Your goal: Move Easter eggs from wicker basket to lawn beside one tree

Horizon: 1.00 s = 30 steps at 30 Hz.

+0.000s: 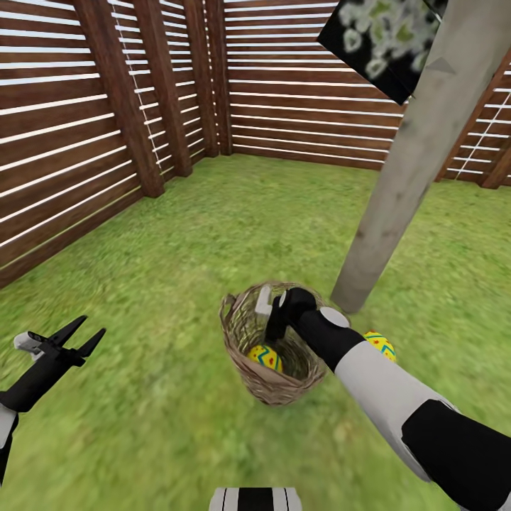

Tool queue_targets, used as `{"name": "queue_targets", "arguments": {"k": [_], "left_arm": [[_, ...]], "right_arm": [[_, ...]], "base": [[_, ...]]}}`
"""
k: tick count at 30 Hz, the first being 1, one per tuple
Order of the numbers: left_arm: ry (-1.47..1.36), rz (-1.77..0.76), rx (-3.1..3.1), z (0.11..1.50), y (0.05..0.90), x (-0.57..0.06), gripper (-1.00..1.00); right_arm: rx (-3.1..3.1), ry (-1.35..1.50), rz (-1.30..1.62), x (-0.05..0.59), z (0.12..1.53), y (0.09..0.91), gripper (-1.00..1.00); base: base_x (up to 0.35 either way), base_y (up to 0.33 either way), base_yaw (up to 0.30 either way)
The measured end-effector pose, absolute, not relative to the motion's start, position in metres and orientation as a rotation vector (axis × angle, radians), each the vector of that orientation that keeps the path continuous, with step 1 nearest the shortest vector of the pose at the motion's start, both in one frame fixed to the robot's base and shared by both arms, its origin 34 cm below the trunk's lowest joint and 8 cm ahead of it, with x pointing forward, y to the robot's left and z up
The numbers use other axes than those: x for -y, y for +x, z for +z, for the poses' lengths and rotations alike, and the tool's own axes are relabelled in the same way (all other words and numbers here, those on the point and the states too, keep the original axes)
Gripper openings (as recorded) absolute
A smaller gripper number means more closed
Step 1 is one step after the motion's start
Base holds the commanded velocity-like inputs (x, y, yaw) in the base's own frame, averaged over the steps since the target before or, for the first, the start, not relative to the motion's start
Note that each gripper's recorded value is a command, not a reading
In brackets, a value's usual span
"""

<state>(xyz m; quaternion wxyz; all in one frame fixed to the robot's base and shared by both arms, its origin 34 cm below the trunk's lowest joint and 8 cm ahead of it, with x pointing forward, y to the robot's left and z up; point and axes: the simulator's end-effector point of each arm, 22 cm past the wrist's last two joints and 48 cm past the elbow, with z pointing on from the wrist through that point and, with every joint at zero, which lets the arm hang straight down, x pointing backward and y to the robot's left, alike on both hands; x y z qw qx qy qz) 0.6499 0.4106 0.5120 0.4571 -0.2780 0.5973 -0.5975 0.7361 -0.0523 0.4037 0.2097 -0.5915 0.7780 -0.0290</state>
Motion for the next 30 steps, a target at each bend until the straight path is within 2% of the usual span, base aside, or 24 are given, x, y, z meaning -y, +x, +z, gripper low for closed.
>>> {"name": "queue_targets", "arguments": {"k": [8, 16, 30], "left_arm": [[-0.686, -1.472, -1.474, 0.511, 0.650, -0.411, 1.00], [-0.687, -1.472, -1.474, 0.511, 0.650, -0.410, 1.00], [-0.704, -1.470, -1.488, 0.499, 0.650, -0.410, 1.00]], "right_arm": [[-2.183, -1.658, -0.072, 0.055, 0.397, 0.731, 1.00], [-2.291, -1.701, -0.068, 0.074, 0.361, 0.710, 1.00], [-2.309, -1.699, -0.044, 0.073, 0.348, 0.708, 1.00]], "base": [[0.255, -0.069, 0.000], [0.017, -0.005, 0.000], [0.000, 0.000, 0.000]]}}
